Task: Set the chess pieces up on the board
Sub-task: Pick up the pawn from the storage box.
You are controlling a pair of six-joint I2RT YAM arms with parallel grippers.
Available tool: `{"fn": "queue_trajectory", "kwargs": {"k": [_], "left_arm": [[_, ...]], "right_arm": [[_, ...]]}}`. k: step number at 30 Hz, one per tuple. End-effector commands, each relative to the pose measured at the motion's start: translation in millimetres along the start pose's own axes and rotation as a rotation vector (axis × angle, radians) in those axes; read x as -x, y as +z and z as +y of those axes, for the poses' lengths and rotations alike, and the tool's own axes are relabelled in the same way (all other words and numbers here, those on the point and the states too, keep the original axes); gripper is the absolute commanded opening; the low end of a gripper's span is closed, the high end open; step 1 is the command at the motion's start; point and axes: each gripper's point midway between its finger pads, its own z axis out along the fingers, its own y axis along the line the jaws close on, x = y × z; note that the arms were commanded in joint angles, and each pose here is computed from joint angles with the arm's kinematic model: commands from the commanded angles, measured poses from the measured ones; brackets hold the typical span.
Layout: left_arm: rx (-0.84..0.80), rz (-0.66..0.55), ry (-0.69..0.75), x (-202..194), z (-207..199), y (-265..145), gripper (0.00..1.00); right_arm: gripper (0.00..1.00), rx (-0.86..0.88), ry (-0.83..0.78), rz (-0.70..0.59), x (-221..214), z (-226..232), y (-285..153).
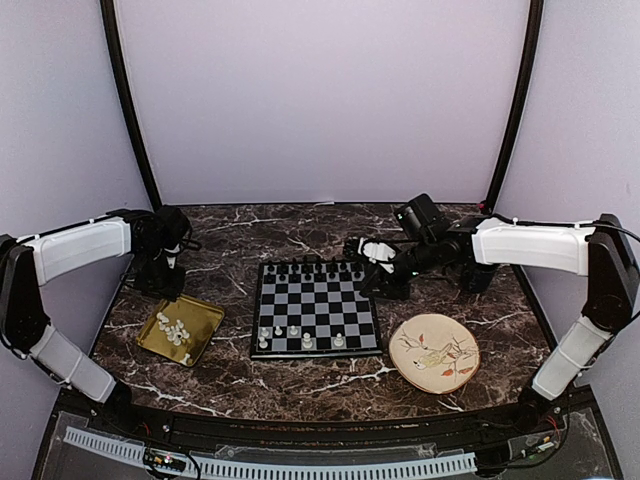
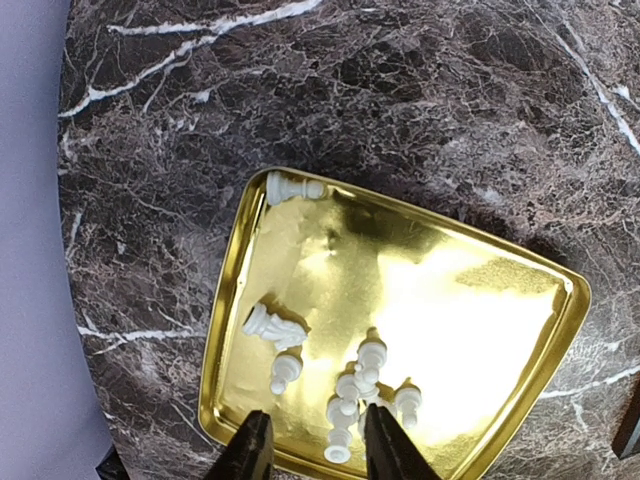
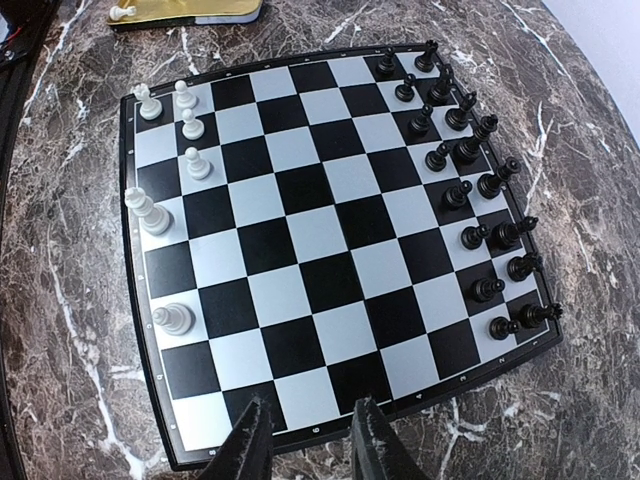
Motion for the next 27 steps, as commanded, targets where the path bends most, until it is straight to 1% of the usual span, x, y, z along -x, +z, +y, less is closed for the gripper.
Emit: {"fn": "queue_trajectory", "kwargs": {"k": [1,4,9,15,19,23,27], "left_arm": [[-0.025,0.042,-0.025,-11,1,4,0.33],[-0.007,0.063,-0.085,-9,10,13,0.35],[-0.058,0.036,-0.172,9,20,24,0.37],[-0.056,0.018,-0.168,29,21,37,0.37],[-0.065,0.02,-0.178,38,20,48,0.32],[-0.092,0.047,-0.174,36,13,52,0.3],[-0.163,0.071,-0.174,24,5,40,0.3]], "right_arm": [[0.29,0.004,-0.022,0.0,3,2,3],[0.29,0.005,-0.022,0.004,2,2,4],[0.29,0.006,-0.024,0.009,1,3,5],[0.29,0.0,-0.026,0.013,1,2,6],[0.29,-0.001,-0.026,0.02,-1,2,7],[0.29,-0.006,-0.027,0.027,-3,1,8],[0.29,-0.007,-0.028,0.032,-4,0,9]]}}
